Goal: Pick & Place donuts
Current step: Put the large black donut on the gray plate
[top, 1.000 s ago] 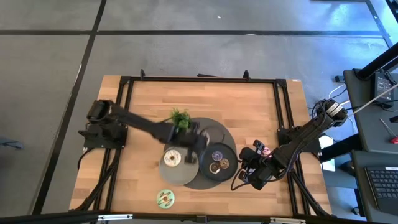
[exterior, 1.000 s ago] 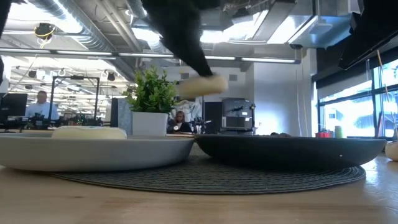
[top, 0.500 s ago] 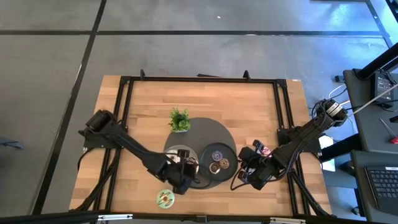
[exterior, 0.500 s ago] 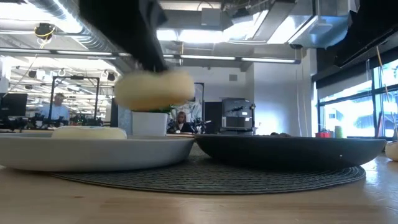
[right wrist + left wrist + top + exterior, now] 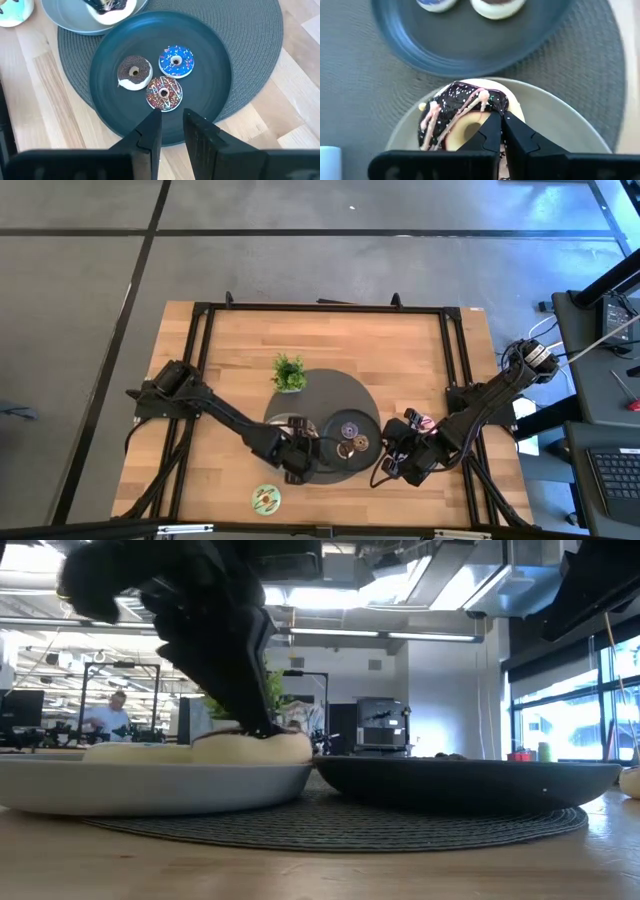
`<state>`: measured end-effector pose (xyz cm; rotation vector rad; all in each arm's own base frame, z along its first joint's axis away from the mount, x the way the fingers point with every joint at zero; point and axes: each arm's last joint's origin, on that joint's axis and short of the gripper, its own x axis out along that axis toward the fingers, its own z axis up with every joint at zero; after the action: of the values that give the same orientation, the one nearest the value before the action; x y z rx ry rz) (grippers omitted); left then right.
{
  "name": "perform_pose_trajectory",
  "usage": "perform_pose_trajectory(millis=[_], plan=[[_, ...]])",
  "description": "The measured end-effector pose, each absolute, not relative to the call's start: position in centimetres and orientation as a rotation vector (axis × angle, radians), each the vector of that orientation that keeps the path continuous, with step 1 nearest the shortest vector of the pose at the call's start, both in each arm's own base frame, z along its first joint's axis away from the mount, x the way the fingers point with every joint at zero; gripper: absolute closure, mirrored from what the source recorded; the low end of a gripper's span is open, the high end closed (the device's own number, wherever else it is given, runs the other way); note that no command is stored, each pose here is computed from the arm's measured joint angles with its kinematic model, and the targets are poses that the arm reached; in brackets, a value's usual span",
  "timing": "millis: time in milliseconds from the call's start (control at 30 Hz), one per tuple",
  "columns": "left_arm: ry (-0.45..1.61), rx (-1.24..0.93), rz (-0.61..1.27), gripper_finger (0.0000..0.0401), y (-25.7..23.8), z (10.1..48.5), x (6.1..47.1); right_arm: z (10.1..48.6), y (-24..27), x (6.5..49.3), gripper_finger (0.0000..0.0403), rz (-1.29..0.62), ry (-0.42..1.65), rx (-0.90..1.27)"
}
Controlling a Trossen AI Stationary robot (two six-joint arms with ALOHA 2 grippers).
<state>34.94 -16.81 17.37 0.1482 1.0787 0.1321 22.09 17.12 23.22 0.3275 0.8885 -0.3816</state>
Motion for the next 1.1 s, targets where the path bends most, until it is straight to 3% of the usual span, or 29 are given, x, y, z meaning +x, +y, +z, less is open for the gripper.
perform_pose_trajectory(millis=[500,867,1100], plan=[[1.087,0.125,0.139,0.0372,-16.7,17.3,34.9,23.2,17.2,22.0,0.032,-0.354,0.927,0.334],[1.128,0.081,0.169,0.0382,-15.9,17.2,34.9,23.2,17.2,22.0,0.032,-0.357,0.925,0.341],[1.154,0.026,0.215,0.0351,-15.1,17.1,35.0,23.2,17.2,22.0,0.032,-0.357,0.926,0.341]])
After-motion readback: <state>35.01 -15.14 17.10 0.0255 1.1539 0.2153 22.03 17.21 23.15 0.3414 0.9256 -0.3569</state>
